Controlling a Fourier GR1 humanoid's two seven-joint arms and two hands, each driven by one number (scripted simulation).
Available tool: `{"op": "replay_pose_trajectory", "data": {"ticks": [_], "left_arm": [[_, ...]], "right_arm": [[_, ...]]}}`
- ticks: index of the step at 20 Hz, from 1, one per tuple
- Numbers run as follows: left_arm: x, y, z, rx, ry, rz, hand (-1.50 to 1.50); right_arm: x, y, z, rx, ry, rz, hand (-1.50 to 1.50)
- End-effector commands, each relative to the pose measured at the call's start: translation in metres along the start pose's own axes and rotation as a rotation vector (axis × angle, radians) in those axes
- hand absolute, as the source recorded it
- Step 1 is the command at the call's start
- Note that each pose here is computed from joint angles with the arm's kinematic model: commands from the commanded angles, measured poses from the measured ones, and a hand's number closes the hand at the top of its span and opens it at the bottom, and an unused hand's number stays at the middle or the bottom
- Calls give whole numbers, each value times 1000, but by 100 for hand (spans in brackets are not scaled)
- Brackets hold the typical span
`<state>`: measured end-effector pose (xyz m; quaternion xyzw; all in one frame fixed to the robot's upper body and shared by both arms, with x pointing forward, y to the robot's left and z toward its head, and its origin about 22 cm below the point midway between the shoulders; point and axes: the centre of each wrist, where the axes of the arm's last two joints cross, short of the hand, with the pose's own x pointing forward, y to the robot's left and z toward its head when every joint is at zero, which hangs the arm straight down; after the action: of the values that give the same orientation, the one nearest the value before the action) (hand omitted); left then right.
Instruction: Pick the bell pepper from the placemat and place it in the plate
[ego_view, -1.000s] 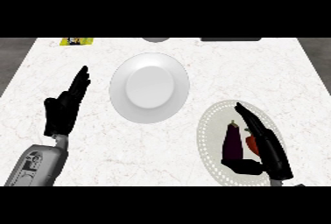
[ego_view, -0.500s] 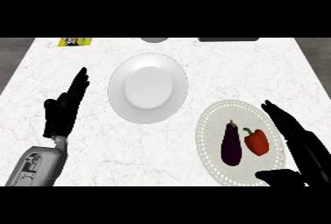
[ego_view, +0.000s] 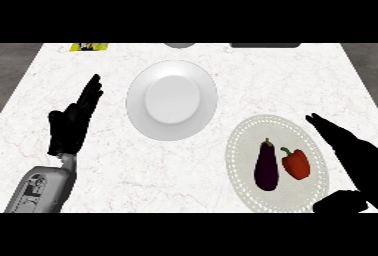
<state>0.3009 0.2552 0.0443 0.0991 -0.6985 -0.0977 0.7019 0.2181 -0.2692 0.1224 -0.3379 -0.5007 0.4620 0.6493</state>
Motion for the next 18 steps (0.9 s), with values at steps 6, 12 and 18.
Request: {"op": "replay_pose_trajectory", "data": {"ticks": [6,12,18], "left_arm": [[-4,-18,-10,-13,10,-4,0],[-13,7,-11,-13,-6,15,0],[-9,-3,-2,-7,-6,-7,0]], "right_arm": [[-1,23,-42,97,46,14,-150],[-20,41,-54,167,113,112,-150],[-27,49,-68,200,134,98,-150]]}}
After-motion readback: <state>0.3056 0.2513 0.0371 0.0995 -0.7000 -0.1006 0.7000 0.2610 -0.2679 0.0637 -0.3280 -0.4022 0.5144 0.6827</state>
